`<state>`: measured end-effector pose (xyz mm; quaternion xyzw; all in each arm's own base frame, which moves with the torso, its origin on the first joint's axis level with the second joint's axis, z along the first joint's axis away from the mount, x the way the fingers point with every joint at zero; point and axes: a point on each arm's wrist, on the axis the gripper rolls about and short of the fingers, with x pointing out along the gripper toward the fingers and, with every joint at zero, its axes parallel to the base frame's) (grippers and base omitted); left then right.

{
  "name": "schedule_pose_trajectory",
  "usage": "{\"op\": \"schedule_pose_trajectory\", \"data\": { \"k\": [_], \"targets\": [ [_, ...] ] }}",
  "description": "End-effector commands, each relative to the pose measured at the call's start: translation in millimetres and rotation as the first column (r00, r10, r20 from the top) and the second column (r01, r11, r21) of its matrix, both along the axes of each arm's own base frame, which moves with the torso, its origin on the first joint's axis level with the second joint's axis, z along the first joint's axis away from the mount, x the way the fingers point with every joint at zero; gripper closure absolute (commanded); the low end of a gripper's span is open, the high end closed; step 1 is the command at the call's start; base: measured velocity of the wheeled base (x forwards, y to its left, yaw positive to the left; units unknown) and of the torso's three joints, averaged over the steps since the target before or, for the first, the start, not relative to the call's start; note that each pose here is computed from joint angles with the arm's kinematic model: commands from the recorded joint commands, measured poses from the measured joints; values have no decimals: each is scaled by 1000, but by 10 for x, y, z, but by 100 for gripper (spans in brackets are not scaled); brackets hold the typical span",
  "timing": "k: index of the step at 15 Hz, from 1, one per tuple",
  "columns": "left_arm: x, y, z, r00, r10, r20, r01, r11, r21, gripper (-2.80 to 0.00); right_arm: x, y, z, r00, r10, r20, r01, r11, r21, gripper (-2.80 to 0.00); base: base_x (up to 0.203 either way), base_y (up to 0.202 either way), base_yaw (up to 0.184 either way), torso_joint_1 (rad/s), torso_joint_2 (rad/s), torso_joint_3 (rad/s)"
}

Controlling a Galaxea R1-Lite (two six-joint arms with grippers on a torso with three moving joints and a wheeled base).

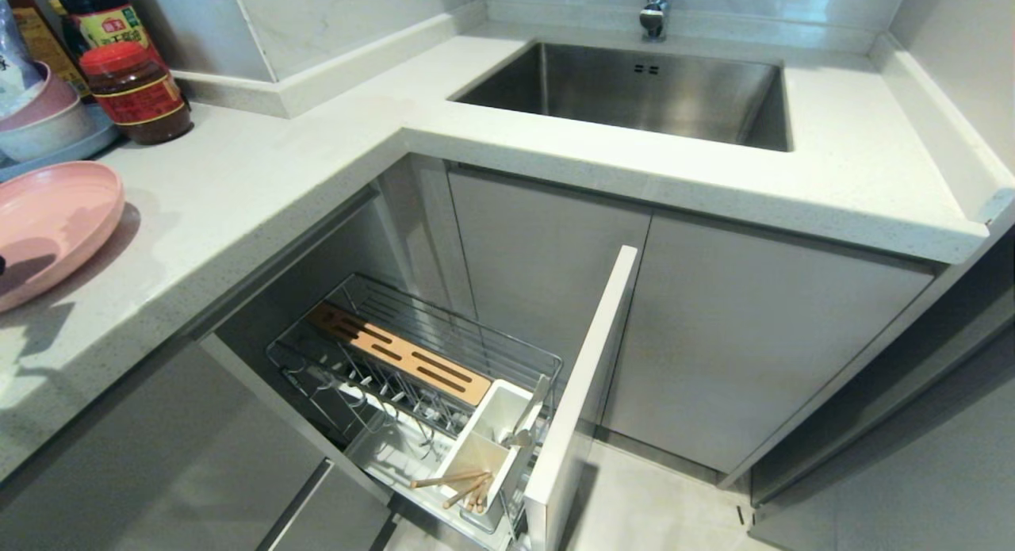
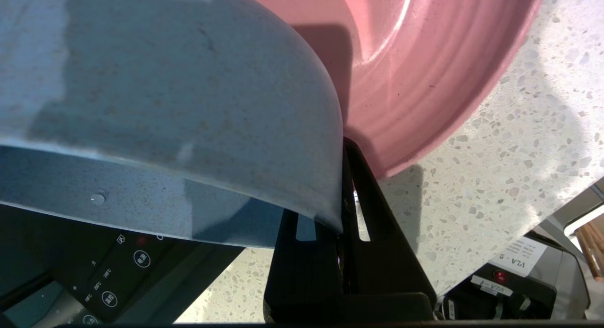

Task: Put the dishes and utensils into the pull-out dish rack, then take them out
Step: Take the bowl out of the cupboard

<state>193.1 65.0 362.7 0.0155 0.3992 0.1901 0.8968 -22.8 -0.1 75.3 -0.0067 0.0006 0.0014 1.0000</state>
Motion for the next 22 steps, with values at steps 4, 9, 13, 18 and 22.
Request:
{"op": "schedule_pose_trajectory", "data": {
  "k": [4,9,13,18,22],
  "targets": [
    [0,1,-8,1000,1,-9,-1,1000,-1,0,0,0,0,1000,0,0,0,1000,0,0,0,0,0,0,0,0],
    [-33,1,10,1000,26,-4,-26,999,21,0,0,0,0,1000,0,0,0,1000,0,0,0,0,0,0,0,0],
    [-30,3,11,1000,31,-4,-31,999,24,-280,0,0,0,1000,0,0,0,1000,0,0,0,0,0,0,0,0],
    [-87,-11,56,999,38,27,-39,999,29,-280,0,0,0,1000,0,0,0,1000,0,0,0,0,0,0,0,0],
    [-282,-77,246,976,90,200,-95,995,17,-280,0,0,0,1000,0,0,0,1000,0,0,0,0,0,0,0,0]
  ]
}}
